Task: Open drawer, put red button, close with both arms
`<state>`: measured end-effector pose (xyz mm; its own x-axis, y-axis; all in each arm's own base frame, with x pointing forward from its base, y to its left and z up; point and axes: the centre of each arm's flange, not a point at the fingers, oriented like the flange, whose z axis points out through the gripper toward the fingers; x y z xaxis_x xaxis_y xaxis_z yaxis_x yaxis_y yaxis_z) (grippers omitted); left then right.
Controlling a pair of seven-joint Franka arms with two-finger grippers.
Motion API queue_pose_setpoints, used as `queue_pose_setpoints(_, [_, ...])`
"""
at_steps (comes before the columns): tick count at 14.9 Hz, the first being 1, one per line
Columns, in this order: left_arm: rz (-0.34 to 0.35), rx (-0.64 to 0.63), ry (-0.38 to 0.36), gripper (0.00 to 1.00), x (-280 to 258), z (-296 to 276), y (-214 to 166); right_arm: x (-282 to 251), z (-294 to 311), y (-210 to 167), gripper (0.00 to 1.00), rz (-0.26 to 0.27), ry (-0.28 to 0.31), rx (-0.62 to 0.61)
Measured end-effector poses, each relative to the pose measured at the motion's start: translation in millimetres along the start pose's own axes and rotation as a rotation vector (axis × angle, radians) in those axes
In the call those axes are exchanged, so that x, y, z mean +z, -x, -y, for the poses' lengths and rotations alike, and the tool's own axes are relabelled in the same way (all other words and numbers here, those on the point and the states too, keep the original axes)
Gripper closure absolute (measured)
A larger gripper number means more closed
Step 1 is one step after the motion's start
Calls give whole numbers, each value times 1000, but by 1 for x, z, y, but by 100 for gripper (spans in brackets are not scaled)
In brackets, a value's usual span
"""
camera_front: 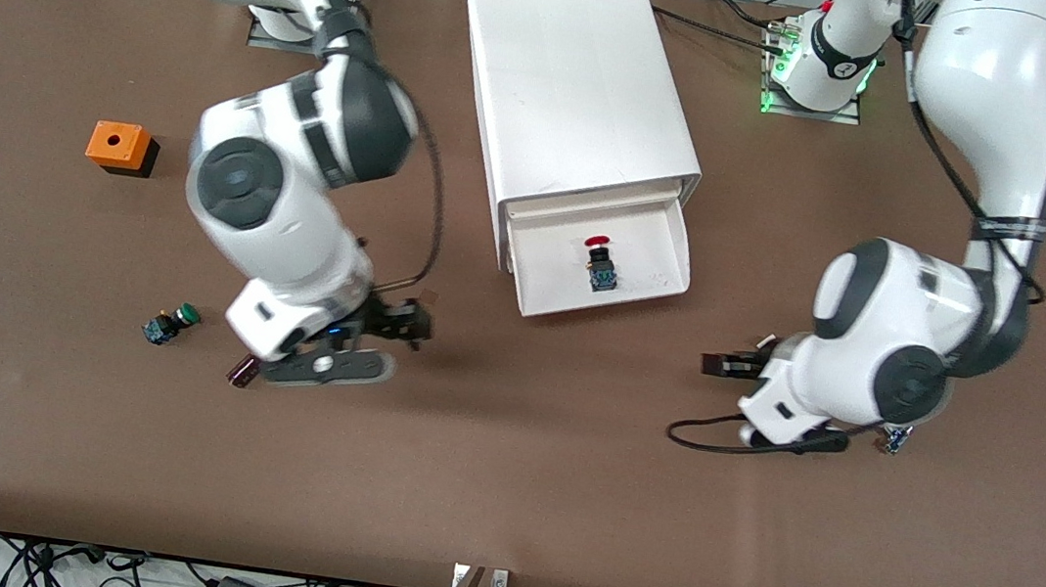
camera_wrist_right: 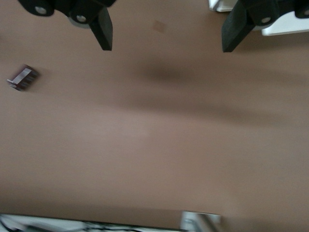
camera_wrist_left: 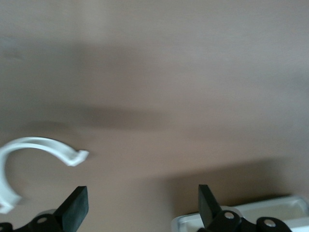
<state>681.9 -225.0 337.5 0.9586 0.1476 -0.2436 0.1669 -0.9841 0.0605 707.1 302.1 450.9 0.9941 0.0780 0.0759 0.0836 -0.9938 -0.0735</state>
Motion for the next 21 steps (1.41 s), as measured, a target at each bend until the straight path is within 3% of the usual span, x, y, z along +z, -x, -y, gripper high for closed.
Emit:
queue_pose_setpoints(3, [-77, -7, -41, 0, 29, -57, 19, -12, -84, -12, 0, 59, 28, 94])
queue_pose_setpoints(8, [-110, -76, -49, 0, 54, -97, 41, -45, -205, -13, 0, 105, 41, 127])
queue_pose_setpoints(11, [-119, -135, -35, 0, 72, -115, 55, -63, -247, -4, 0, 143, 51, 185])
queue_pose_setpoints(16, [-68, -118, -38, 0, 90, -140, 91, -110, -288, 16, 0, 122, 76, 249])
queue_pose_setpoints(21, [23, -77, -84, 0, 109, -147, 128, -175, -357, 69, 0, 63, 61, 317])
